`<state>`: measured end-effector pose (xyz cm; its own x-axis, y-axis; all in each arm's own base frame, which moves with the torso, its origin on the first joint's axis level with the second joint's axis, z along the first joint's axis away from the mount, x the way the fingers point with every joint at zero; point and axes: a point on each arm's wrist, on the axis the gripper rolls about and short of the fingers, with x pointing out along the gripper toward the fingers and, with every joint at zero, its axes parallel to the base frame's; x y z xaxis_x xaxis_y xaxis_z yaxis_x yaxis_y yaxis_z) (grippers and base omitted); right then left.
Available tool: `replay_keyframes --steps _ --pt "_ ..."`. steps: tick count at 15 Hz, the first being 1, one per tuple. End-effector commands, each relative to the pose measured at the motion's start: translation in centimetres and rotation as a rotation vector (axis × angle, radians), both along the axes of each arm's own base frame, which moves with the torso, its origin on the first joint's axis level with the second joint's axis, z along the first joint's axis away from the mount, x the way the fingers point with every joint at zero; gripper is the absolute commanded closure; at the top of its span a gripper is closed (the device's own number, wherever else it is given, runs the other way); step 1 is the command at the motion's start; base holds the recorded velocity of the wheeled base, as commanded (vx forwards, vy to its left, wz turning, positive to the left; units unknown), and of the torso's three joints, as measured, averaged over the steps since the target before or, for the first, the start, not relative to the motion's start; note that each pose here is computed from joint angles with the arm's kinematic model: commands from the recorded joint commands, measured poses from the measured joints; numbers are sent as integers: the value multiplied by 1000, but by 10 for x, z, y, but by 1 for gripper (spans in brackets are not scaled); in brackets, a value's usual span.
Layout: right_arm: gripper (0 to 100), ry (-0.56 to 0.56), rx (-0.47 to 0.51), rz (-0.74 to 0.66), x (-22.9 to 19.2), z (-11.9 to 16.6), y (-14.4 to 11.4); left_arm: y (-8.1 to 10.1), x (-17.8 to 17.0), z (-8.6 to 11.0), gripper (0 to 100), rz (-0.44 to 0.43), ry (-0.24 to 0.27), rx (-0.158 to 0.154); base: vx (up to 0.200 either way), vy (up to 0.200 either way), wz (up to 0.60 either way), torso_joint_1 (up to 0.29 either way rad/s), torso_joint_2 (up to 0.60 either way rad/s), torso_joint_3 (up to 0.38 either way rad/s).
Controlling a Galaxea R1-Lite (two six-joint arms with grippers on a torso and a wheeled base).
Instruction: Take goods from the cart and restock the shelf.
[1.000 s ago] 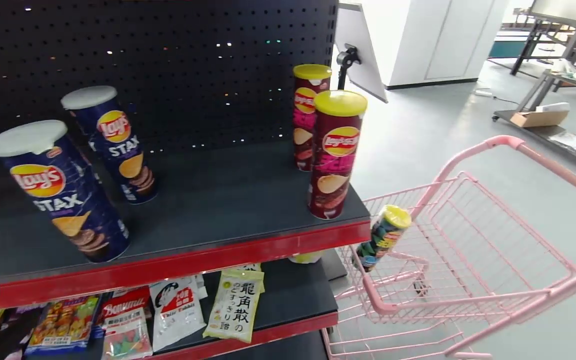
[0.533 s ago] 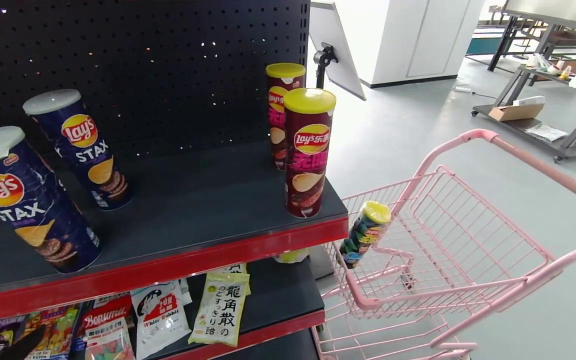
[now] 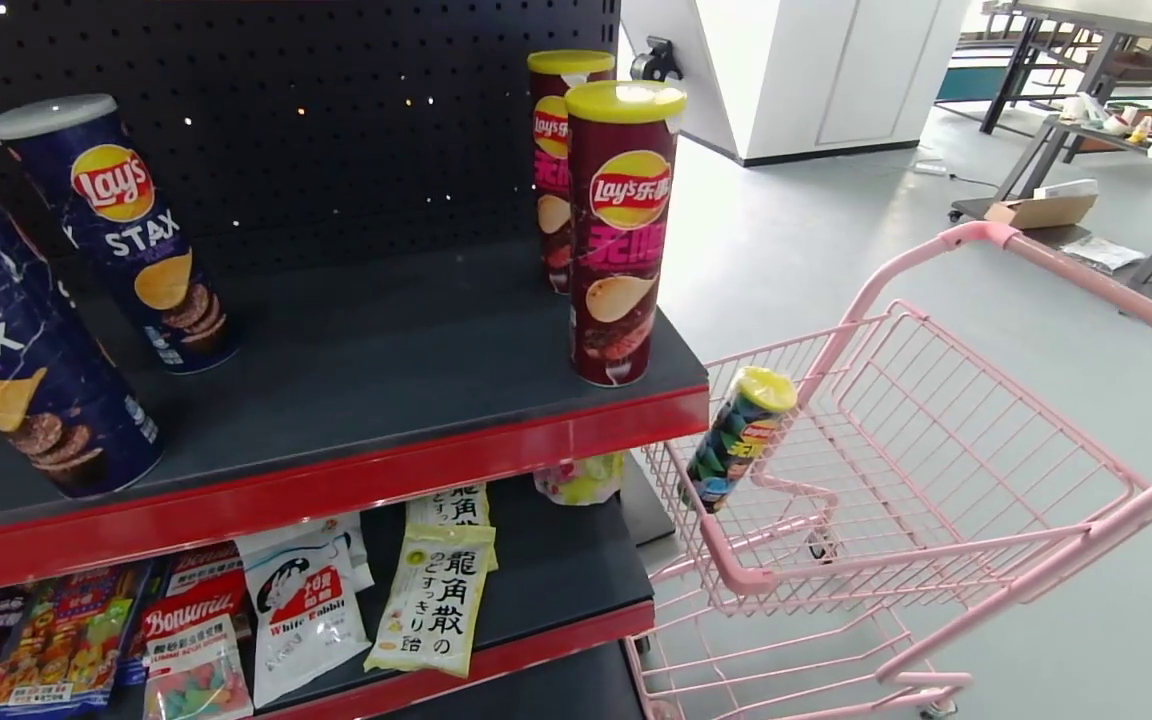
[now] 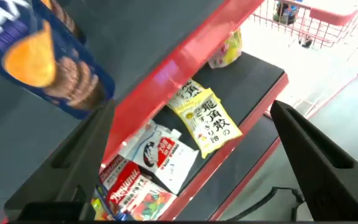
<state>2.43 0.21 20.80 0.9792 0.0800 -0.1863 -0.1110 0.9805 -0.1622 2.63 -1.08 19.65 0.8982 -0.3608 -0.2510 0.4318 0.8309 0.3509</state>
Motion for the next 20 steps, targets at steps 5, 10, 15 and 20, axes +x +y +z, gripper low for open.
replay_keyframes --steps 5,10,15,20 --pt "0 13 -4 2 1 -4 0 1 -3 -4 0 2 -3 -2 0 0 0 -151 536 372" --pt "0 19 -5 2 1 -5 0 1 -2 -4 0 3 0 -2 0 0 0 -104 461 359" --pt "0 29 -17 4 0 -11 0 1 -2 -4 0 6 2 -2 0 0 -240 -14 76 60" --pt "0 32 -17 4 0 -11 0 1 -2 -4 0 9 3 -6 0 0 -120 0 3 0"
